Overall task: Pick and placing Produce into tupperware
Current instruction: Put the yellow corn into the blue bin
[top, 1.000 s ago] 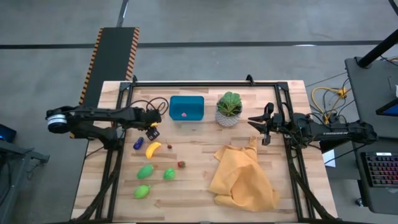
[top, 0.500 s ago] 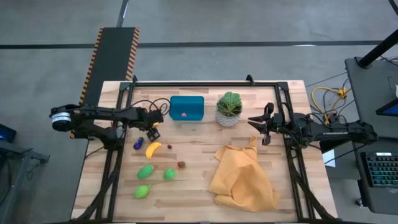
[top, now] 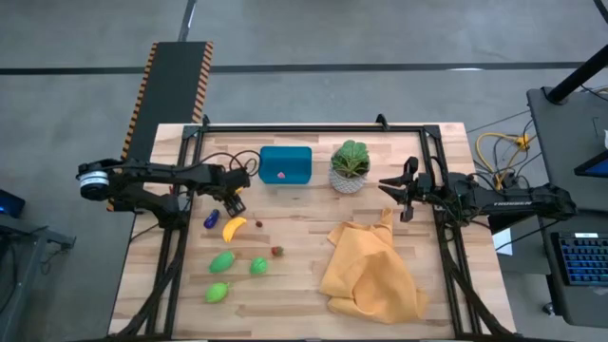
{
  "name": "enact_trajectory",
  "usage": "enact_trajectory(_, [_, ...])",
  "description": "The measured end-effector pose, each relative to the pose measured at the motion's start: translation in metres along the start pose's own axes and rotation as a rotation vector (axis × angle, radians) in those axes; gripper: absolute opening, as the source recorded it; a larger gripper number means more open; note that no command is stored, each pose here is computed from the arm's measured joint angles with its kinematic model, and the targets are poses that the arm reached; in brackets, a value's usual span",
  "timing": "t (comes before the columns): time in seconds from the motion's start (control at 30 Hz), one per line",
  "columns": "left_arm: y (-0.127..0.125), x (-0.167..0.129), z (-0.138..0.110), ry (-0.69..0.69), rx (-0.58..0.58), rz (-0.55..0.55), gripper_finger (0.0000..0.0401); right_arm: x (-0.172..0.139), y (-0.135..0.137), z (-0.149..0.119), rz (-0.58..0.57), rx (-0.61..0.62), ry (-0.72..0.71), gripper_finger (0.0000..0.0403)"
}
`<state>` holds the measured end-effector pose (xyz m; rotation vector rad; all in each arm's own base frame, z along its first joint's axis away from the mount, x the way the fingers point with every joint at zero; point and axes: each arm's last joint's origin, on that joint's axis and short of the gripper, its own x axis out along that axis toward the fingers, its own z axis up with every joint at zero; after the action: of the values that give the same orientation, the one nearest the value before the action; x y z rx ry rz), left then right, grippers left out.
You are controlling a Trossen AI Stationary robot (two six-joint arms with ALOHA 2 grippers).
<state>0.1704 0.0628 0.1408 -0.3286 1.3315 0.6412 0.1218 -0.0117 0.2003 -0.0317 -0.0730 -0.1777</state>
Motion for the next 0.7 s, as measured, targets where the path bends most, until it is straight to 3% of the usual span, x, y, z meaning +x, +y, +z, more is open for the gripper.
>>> enact_trajectory(0.27, [-0.0001, 0.0001, -0.0003, 0.002, 0.019, -0.003, 0.0107, 0.0000, 0.0000, 0.0000, 0.000, 0.000, 0.000, 0.0068])
enact_trajectory(0.7, [0.0001, 0.0003, -0.0006, 0.002, 0.026, 0.004, 0.0056, 0.0000, 0.0000, 0.0000, 0.000, 0.000, 0.000, 0.0068])
